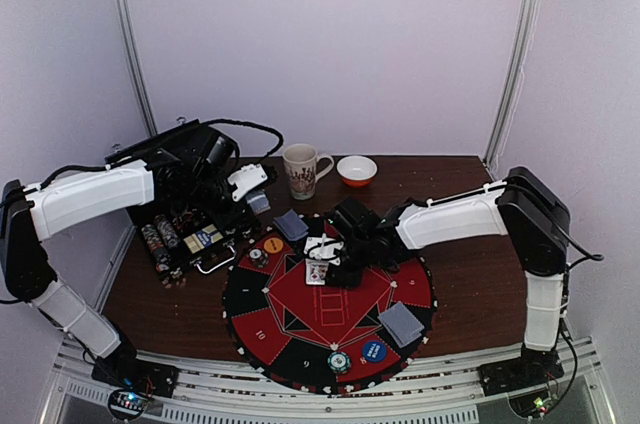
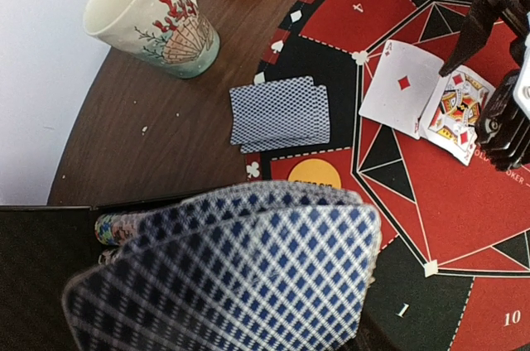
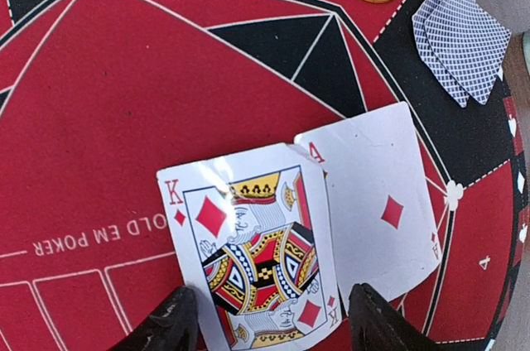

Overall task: Distribute texas hold em gaming equipment
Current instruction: Adjust the poker card in the community card area.

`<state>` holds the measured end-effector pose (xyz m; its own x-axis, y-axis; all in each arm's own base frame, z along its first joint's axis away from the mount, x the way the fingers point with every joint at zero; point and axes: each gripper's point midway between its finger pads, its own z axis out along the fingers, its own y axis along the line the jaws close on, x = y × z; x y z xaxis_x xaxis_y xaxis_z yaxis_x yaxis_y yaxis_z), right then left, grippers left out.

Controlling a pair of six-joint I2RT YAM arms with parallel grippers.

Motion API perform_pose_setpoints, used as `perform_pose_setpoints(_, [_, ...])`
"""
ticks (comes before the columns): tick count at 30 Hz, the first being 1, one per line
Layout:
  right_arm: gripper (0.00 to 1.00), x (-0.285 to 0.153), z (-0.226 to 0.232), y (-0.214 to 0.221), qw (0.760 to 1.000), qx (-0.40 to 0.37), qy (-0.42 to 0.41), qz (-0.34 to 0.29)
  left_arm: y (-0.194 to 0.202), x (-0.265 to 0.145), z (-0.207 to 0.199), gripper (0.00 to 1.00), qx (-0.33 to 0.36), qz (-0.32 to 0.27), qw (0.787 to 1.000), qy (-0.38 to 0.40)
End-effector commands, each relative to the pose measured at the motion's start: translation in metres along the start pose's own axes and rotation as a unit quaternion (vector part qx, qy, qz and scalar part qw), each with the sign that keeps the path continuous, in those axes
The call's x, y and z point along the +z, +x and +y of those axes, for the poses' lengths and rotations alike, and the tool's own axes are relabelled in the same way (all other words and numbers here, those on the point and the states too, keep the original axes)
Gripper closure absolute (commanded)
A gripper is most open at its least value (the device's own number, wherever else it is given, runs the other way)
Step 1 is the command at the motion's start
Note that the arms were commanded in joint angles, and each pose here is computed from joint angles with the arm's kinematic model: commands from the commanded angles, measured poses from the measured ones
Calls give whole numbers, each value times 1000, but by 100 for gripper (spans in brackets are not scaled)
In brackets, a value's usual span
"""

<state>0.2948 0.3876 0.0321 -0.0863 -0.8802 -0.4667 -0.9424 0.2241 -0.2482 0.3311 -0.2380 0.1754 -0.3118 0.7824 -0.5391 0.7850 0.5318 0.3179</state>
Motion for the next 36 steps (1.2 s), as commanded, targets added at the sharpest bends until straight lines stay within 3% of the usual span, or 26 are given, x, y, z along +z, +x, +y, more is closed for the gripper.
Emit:
perform_pose_setpoints(1, [35,7,-2,22,997,-53,-2,48,-5,-2,6,55,-7,-15,1000,-8])
perform_pose_setpoints(22, [34,16,-19,12,996,-71,2,49,-6,-2,7,55,-5,-17,1000,-9])
perform_pose_setpoints(32, [34,-5,18,7,983,-162,-85,9,-5,-3,7,55,-4,-17,1000,-8])
perform_pose_setpoints(36, [34,-7,28,13,980,-163,-117,21,-6,-3,6,55,-5,-18,1000,-6])
